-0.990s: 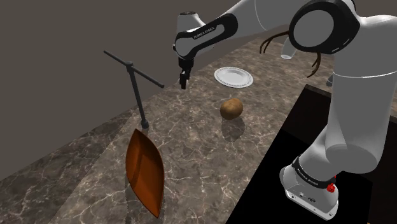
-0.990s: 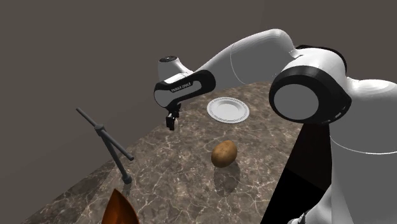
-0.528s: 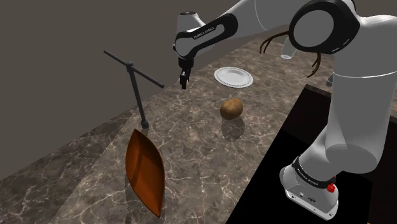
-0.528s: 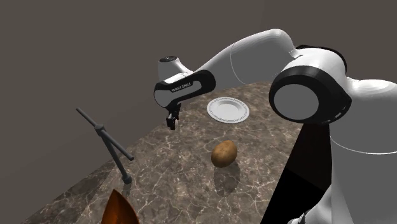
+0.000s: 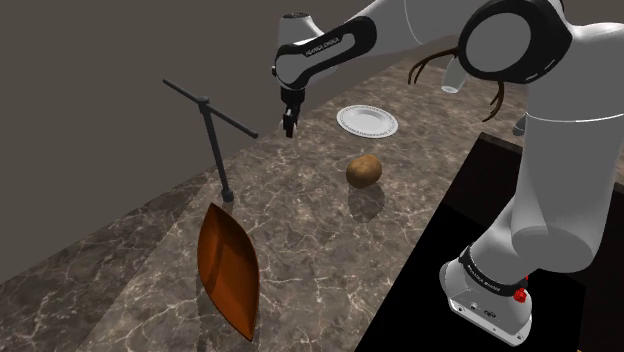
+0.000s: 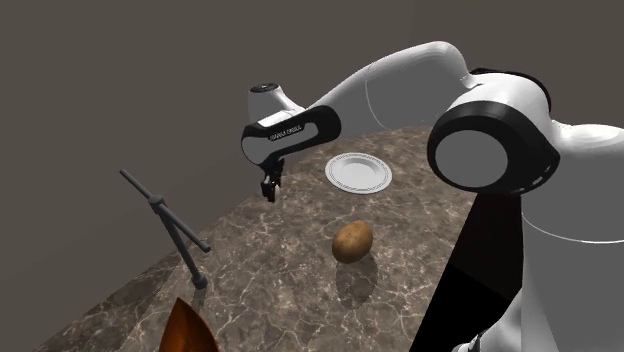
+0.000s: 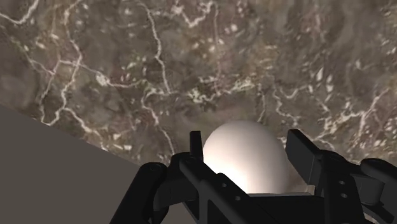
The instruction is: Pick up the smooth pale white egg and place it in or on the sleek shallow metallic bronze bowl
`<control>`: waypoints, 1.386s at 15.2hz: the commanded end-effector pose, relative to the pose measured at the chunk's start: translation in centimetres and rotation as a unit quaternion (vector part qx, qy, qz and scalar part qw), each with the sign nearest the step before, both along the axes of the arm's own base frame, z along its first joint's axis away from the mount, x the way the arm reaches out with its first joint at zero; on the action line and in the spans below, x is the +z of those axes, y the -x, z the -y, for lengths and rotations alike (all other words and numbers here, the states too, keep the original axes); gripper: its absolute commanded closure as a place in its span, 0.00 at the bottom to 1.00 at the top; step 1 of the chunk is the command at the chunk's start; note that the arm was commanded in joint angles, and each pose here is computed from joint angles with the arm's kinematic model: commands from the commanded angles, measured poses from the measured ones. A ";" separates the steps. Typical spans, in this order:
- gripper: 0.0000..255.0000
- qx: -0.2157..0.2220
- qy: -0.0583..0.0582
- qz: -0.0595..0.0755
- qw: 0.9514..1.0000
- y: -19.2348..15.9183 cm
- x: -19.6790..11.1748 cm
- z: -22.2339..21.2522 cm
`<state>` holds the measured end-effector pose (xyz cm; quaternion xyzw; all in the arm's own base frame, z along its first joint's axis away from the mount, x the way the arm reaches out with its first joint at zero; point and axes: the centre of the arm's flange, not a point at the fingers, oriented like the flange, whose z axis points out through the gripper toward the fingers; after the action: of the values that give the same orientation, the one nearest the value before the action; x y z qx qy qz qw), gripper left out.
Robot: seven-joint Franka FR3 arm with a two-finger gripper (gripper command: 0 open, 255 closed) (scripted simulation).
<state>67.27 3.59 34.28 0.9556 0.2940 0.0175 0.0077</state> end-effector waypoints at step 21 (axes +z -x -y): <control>1.00 0.000 0.000 0.000 1.000 -0.1 11.0 0.0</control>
<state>67.39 3.62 45.05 0.9556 0.2939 0.0178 0.0079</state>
